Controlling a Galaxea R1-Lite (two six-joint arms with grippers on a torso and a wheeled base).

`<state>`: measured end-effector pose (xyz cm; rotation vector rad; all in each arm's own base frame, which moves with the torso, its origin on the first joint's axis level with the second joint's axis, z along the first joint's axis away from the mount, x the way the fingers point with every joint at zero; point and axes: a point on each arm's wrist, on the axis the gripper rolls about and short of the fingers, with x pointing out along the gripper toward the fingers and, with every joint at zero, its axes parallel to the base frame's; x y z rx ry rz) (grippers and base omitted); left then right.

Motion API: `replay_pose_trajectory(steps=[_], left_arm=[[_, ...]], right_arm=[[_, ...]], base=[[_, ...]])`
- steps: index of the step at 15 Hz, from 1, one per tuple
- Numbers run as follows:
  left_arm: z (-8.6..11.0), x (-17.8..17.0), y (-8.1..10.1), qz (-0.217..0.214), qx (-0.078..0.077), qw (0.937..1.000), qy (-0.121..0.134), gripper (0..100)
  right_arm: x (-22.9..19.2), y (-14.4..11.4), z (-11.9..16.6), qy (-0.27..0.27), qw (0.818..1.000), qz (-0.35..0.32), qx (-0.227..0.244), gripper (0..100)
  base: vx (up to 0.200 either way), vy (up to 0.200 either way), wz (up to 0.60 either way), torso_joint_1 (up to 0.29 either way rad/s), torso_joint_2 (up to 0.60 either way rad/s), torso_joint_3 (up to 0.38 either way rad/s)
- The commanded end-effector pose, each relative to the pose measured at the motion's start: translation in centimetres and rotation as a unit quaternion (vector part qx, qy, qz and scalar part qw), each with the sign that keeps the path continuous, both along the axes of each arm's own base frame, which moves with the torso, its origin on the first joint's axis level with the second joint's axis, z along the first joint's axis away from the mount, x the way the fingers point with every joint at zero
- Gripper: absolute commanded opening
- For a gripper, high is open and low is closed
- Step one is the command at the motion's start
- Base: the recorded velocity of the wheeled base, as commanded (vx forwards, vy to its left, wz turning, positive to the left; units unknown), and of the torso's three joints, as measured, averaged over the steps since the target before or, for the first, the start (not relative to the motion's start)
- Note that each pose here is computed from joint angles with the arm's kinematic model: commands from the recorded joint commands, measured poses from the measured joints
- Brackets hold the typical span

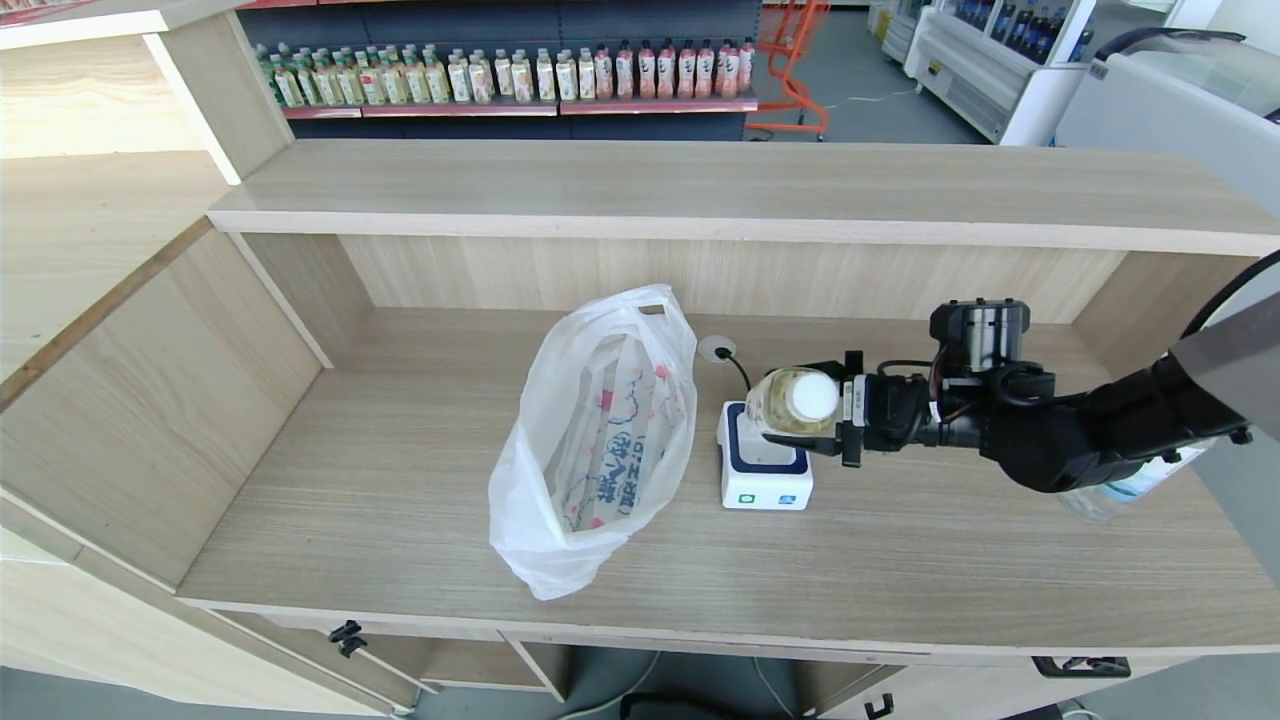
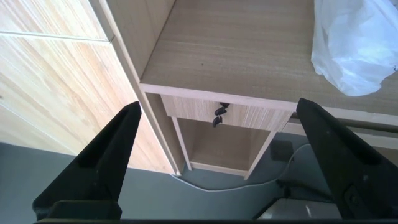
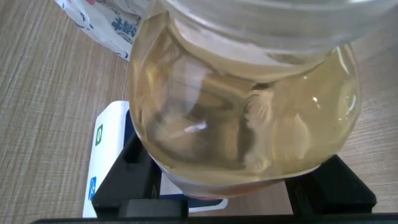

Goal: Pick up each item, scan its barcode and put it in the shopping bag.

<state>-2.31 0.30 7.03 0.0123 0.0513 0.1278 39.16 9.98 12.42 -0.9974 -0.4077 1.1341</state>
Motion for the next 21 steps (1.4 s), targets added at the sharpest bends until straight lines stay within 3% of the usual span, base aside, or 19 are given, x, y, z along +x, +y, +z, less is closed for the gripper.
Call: replay_pose_trajectory(steps=[1, 5, 6, 8, 9, 10, 11, 12, 14, 15, 16, 18, 21], left_arm=[[0.0, 0.0, 0.0, 0.000, 0.000, 1.0000, 0.000, 100], [0.0, 0.0, 0.0, 0.000, 0.000, 1.0000, 0.000, 100], [0.0, 0.0, 0.0, 0.000, 0.000, 1.0000, 0.000, 100], [0.0, 0.0, 0.0, 0.000, 0.000, 1.0000, 0.000, 100], [0.0, 0.0, 0.0, 0.000, 0.000, 1.0000, 0.001, 100], [0.0, 0.0, 0.0, 0.000, 0.000, 1.0000, 0.000, 100], [0.0, 0.0, 0.0, 0.000, 0.000, 1.0000, 0.000, 100], [0.0, 0.0, 0.0, 0.000, 0.000, 1.0000, 0.001, 100], [0.0, 0.0, 0.0, 0.000, 0.000, 1.0000, 0.000, 100], [0.0, 0.0, 0.0, 0.000, 0.000, 1.0000, 0.000, 100], [0.0, 0.0, 0.0, 0.000, 0.000, 1.0000, 0.001, 100], [0.0, 0.0, 0.0, 0.000, 0.000, 1.0000, 0.000, 100], [0.0, 0.0, 0.0, 0.000, 0.000, 1.0000, 0.001, 100]], right_arm=[[0.1, 0.0, -0.2, 0.002, 1.000, -0.002, -0.001, 0], [-0.3, -0.3, 1.3, -0.005, 1.000, -0.007, 0.008, 0], [-1.3, -0.6, 3.3, 0.000, 1.000, -0.012, 0.026, 0], [-5.9, -1.6, 8.2, 0.074, 0.992, -0.036, 0.096, 0], [-7.2, -1.9, 9.3, 0.097, 0.987, -0.049, 0.117, 0], [-9.5, -2.4, 11.4, 0.145, 0.969, -0.101, 0.171, 0], [-9.8, -2.5, 11.7, 0.162, 0.962, -0.117, 0.187, 0], [-9.9, -2.1, 11.8, 0.234, 0.925, -0.174, 0.244, 0], [-9.2, 1.1, 10.0, 0.341, 0.853, -0.243, 0.310, 0], [-8.6, 2.9, 8.5, 0.389, 0.819, -0.265, 0.328, 0], [-7.8, 4.6, 7.1, 0.421, 0.800, -0.271, 0.331, 0], [-6.4, 6.9, 4.6, 0.444, 0.791, -0.267, 0.325, 0], [-4.6, 10.9, 1.7, 0.454, 0.798, -0.240, 0.314, 0]], base=[[0.000, 0.000, 0.00, 0.000, 0.00, 0.000], [0.000, 0.000, 0.00, 0.000, 0.00, 0.000], [0.000, 0.000, 0.00, 0.000, 0.00, 0.000], [0.000, 0.000, 0.00, 0.000, 0.00, 0.000], [0.000, 0.000, 0.00, 0.000, 0.00, 0.000], [0.000, 0.000, 0.00, 0.000, 0.00, 0.000], [0.000, 0.000, 0.00, 0.000, 0.00, 0.000], [0.000, 0.000, 0.00, 0.000, 0.00, 0.000], [0.000, 0.000, 0.00, 0.000, 0.00, 0.000], [0.000, 0.000, 0.00, 0.000, 0.00, 0.000], [0.000, 0.000, 0.00, 0.000, 0.00, 0.000], [0.000, 0.000, 0.00, 0.000, 0.00, 0.000], [0.000, 0.000, 0.00, 0.000, 0.00, 0.000]])
